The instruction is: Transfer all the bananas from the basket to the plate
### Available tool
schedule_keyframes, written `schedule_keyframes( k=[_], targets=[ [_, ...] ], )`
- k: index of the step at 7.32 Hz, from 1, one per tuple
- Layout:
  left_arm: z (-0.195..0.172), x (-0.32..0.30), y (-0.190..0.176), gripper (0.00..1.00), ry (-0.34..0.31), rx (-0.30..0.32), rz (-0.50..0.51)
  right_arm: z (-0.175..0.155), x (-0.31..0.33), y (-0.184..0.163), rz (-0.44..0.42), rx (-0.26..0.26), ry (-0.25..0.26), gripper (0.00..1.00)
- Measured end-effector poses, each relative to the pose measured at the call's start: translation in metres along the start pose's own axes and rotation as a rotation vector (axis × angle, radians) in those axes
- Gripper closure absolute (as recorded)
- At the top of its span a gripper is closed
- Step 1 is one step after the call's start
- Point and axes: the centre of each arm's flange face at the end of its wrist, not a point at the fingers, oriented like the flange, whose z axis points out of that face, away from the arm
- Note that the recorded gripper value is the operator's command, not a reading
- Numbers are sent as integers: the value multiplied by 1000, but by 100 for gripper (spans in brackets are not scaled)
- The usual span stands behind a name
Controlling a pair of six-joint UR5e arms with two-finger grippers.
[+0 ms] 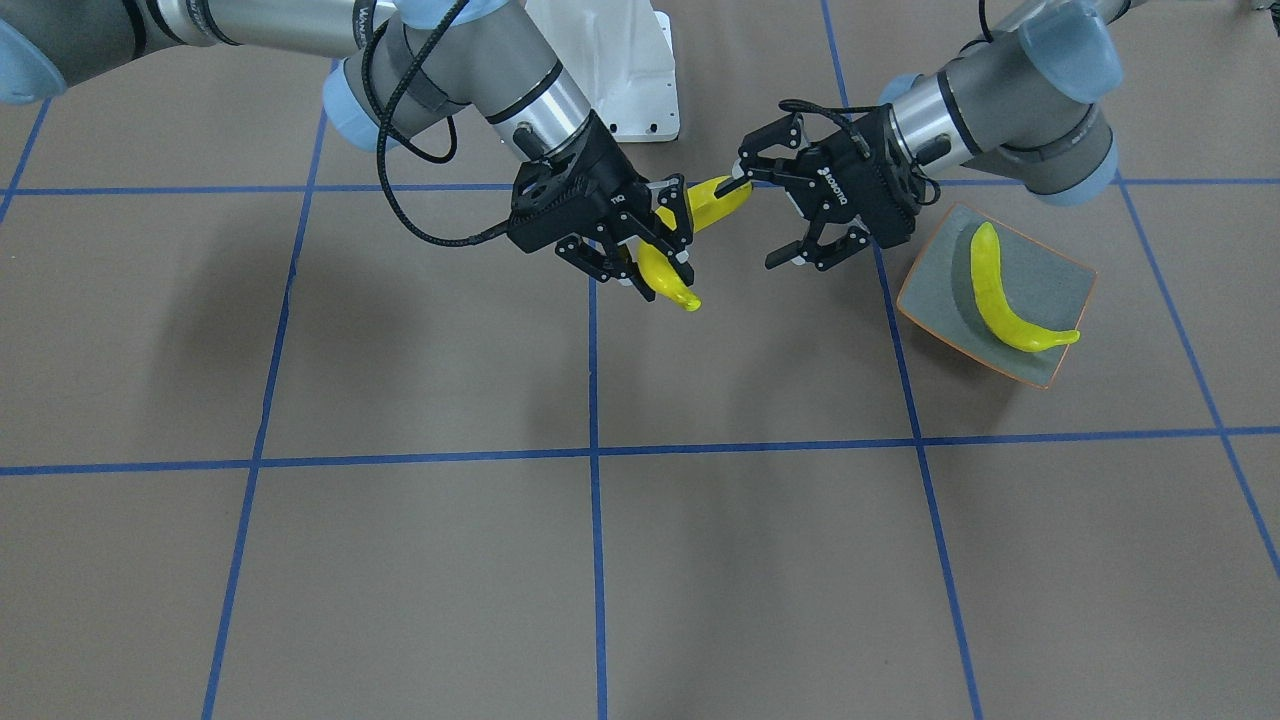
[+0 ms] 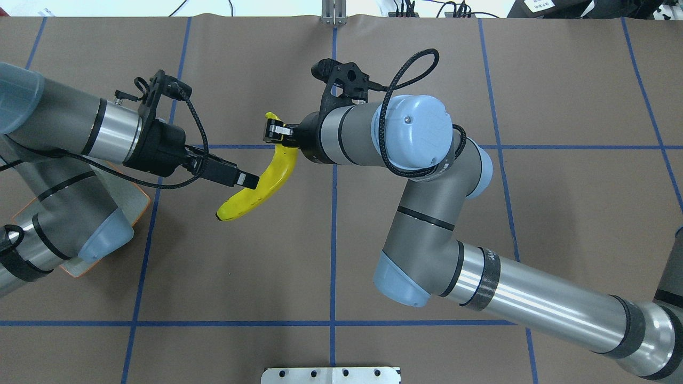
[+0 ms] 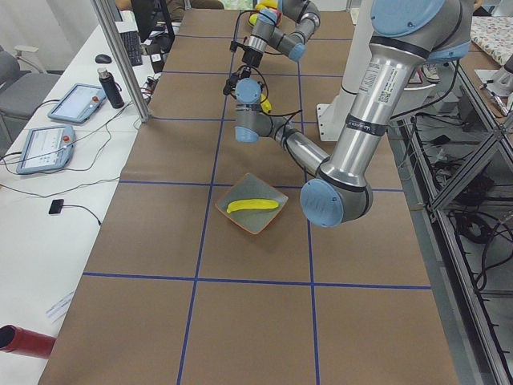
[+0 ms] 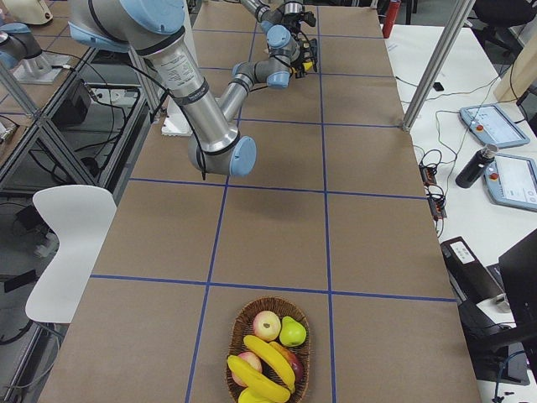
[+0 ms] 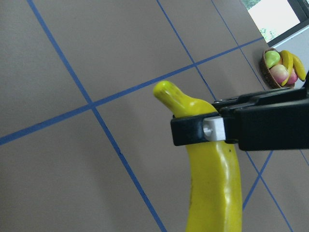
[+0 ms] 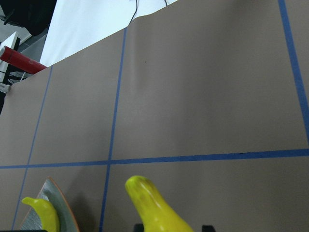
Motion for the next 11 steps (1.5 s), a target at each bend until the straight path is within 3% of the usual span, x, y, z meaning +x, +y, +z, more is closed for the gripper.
schedule_keyframes(
  k=[3, 5, 6, 8, 9, 10, 11],
  targets=[
    [4, 3, 11, 13, 35, -64, -1, -5, 1, 3, -6, 9, -53, 100],
    [4, 8, 11, 28, 46, -69, 8, -6, 1, 3, -7, 11, -63, 100],
    [4, 10, 11, 46, 55, -67, 16, -7, 1, 3, -7, 11, -64, 100],
    [4, 13, 13, 95, 76, -64, 40, -7, 0, 3, -7, 12, -65, 100],
    [3, 14, 14, 100, 84, -71, 47, -7, 0, 3, -7, 12, -66, 100],
    [3, 15, 15, 100, 91, -81, 51, -7, -1, 3, -8, 12, -67, 93],
    [3, 14, 17, 100, 94, -87, 51, -8, -1, 2, -8, 15, -69, 1]
  ],
)
